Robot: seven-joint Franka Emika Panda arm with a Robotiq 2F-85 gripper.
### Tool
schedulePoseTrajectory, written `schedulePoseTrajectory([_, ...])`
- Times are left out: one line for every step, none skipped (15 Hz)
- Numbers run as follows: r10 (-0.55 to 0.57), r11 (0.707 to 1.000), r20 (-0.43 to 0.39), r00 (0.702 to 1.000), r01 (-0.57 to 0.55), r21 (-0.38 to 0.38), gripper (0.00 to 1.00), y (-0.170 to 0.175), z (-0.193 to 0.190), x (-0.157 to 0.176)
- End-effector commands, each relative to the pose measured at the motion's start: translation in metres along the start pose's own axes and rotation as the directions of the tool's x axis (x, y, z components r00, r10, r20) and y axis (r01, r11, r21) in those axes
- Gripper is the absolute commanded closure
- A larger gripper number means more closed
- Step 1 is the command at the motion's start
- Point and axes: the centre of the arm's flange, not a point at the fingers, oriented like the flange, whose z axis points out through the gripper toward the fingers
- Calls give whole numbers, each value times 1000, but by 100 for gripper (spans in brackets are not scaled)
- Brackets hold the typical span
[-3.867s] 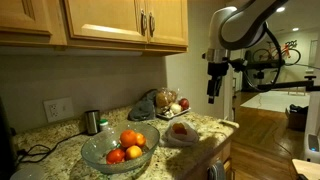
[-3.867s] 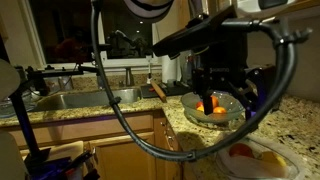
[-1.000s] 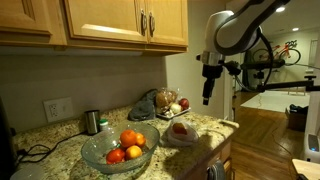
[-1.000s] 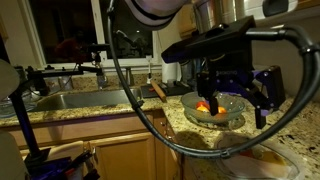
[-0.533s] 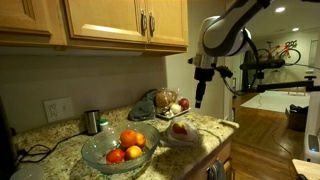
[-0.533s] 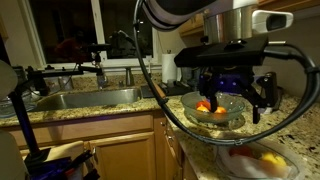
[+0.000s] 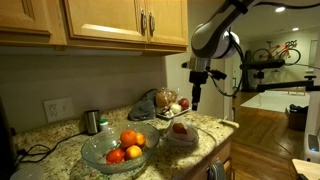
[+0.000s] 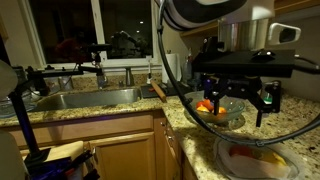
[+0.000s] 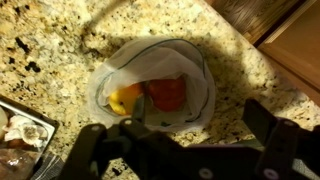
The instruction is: Put the apple into the bowl.
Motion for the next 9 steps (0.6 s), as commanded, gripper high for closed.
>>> schedulePoseTrajectory([-33,997,18,999,31,74,0,27,6,6])
schedulePoseTrajectory([-38,995,22,999,36,89,0,31,9,7])
schedulePoseTrajectory([-40,994,22,999,37,98,0,36,11,8])
schedulePoseTrajectory([-36,994,20,999,34,101,0,41,14,10])
schedulePoseTrajectory([-36,994,17,999,34,101,0,45,16,11])
schedulePoseTrajectory([-32,995,17,999,30,90,0,49,19,15])
schedulePoseTrajectory([-23,996,22,999,21,82,0,52,21,17])
schedulePoseTrajectory([-26,997,24,999,24,70,0,39,20,10])
schedulePoseTrajectory([-27,997,27,999,25,69,0,41,22,12])
